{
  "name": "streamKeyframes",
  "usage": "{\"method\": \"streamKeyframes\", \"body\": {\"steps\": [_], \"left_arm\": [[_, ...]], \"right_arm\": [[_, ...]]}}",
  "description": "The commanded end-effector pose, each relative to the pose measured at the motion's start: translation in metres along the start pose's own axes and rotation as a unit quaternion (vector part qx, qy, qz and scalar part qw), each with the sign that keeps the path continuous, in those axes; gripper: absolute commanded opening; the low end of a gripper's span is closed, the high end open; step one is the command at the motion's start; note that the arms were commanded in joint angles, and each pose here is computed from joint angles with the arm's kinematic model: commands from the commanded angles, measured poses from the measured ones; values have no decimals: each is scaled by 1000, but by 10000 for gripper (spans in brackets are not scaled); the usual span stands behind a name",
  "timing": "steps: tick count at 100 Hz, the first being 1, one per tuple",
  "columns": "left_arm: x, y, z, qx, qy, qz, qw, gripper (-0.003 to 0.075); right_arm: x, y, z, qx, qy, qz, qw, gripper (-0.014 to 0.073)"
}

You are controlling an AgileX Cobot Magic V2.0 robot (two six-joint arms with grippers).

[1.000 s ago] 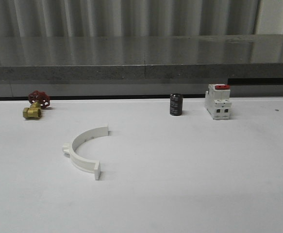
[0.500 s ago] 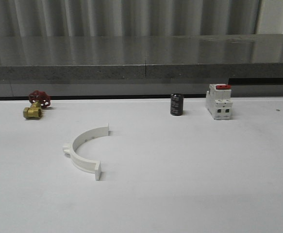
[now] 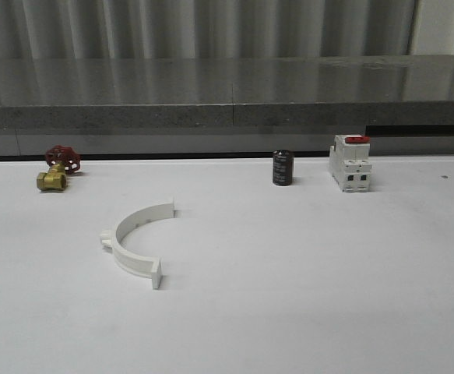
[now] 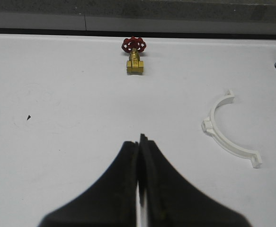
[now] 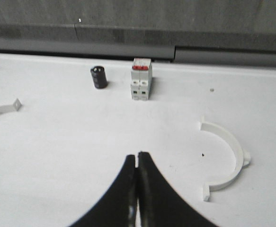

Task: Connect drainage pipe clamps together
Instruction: 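Move the right gripper over the other white half-ring clamp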

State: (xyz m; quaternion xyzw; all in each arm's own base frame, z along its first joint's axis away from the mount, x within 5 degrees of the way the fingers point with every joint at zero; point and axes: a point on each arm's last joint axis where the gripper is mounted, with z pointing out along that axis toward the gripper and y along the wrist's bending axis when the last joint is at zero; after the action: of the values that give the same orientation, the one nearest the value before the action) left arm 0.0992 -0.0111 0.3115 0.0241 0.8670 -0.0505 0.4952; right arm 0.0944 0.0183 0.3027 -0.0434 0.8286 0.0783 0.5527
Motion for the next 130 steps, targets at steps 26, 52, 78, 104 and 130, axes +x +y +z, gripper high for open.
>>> {"method": "streamKeyframes", "body": {"steps": [26,52,78,104,130], "left_arm": [[-13,-1,-4,3,-44,-5,999,-21],[-13,-1,-4,3,-44,-5,999,-21],[-13,-1,-4,3,-45,-5,999,-21],[-13,-1,-4,3,-45,-5,999,-21],[-13,-1,-4,3,-45,-5,999,-21]], "right_arm": [[-48,3,42,4,38,-2,999,-59],[-41,2,59,8,86,-2,996,335],[-54,5,67,-2,74,23,997,451],[-99,7,105,2,136,27,990,451],[-114,-35,147,68,168,33,983,451]]}}
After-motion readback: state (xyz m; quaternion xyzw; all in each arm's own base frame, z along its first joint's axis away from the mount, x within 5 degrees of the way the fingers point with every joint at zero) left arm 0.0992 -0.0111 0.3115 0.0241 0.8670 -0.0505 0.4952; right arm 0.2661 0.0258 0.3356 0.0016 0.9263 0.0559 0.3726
